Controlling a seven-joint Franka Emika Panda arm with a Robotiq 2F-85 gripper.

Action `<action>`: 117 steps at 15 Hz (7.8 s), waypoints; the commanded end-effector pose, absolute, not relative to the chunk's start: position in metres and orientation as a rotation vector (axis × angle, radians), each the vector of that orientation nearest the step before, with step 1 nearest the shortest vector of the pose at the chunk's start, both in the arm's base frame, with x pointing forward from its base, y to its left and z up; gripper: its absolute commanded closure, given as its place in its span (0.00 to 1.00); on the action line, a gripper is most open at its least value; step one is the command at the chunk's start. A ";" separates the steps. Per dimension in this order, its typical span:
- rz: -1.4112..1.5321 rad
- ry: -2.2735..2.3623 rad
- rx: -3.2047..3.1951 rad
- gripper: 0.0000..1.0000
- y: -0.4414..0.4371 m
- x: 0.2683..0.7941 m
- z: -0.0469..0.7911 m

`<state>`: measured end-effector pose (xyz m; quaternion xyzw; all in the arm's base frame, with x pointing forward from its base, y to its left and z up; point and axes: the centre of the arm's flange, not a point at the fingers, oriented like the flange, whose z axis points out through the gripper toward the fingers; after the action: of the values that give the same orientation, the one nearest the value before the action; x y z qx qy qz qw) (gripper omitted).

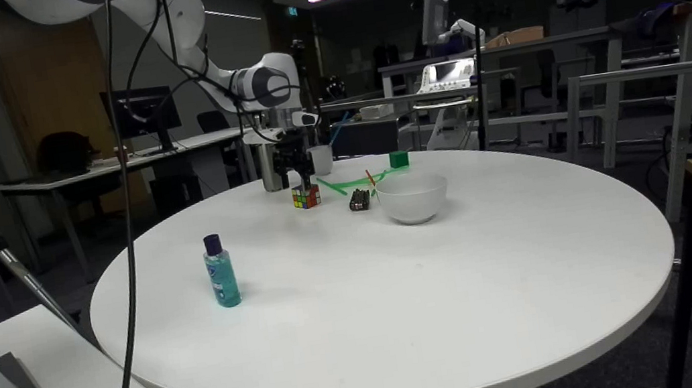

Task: Move the Rubik's cube to the right

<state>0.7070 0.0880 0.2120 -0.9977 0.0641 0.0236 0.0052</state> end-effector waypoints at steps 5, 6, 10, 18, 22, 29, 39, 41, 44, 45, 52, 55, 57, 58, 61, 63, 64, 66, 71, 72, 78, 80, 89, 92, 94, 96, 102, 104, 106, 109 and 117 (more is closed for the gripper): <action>0.025 0.144 -3.111 0.00 0.091 0.729 0.225; 0.023 0.148 -3.111 0.00 0.092 0.727 0.226; 0.024 0.167 -3.120 0.00 0.091 0.717 0.225; -0.088 0.213 -3.099 0.00 0.077 0.726 0.231; -0.144 0.222 -3.090 0.00 0.078 0.733 0.233; -0.083 0.297 -3.089 0.00 0.092 0.736 0.214; -0.014 0.277 -3.109 0.40 0.101 0.736 0.181; -0.008 0.276 -3.111 0.57 0.100 0.736 0.177; -0.003 0.268 -3.110 0.66 0.101 0.735 0.177; -0.009 0.263 -3.115 0.66 0.103 0.734 0.180; -0.118 0.226 -3.103 0.66 0.118 0.711 0.238; -0.126 0.260 -3.098 0.66 0.114 0.701 0.253; -0.106 0.302 -3.094 0.66 0.109 0.689 0.255; -0.095 0.320 -3.092 0.66 0.107 0.683 0.254; -0.031 0.361 -3.091 0.66 0.101 0.658 0.245; 0.011 0.394 -3.092 0.66 0.096 0.640 0.239; 0.028 0.415 -3.091 0.66 0.093 0.630 0.235; 0.059 0.461 -3.090 0.66 0.086 0.611 0.231; 0.099 0.572 -3.076 0.66 0.071 0.566 0.228; 0.102 0.592 -3.069 0.66 0.069 0.556 0.229; 0.080 0.713 -3.012 0.66 0.063 0.508 0.233; 0.072 0.741 -2.998 0.66 0.061 0.495 0.234; 0.003 1.115 -2.858 0.66 0.050 0.461 0.240; -0.023 1.335 -2.765 0.66 0.045 0.463 0.240; -0.009 1.475 -2.699 0.66 0.044 0.464 0.238; -0.001 1.608 -2.627 0.66 0.040 0.466 0.236; -0.016 1.884 -2.432 0.66 0.032 0.474 0.231; -0.035 1.938 -2.387 0.66 0.030 0.478 0.230; -0.046 1.980 -2.350 0.66 0.026 0.482 0.226; -0.037 2.026 -2.318 0.66 0.020 0.486 0.215; 0.008 2.074 -2.312 0.66 0.007 0.492 0.193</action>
<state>0.4802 0.0116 0.1970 -0.7522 0.6587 0.0096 0.0155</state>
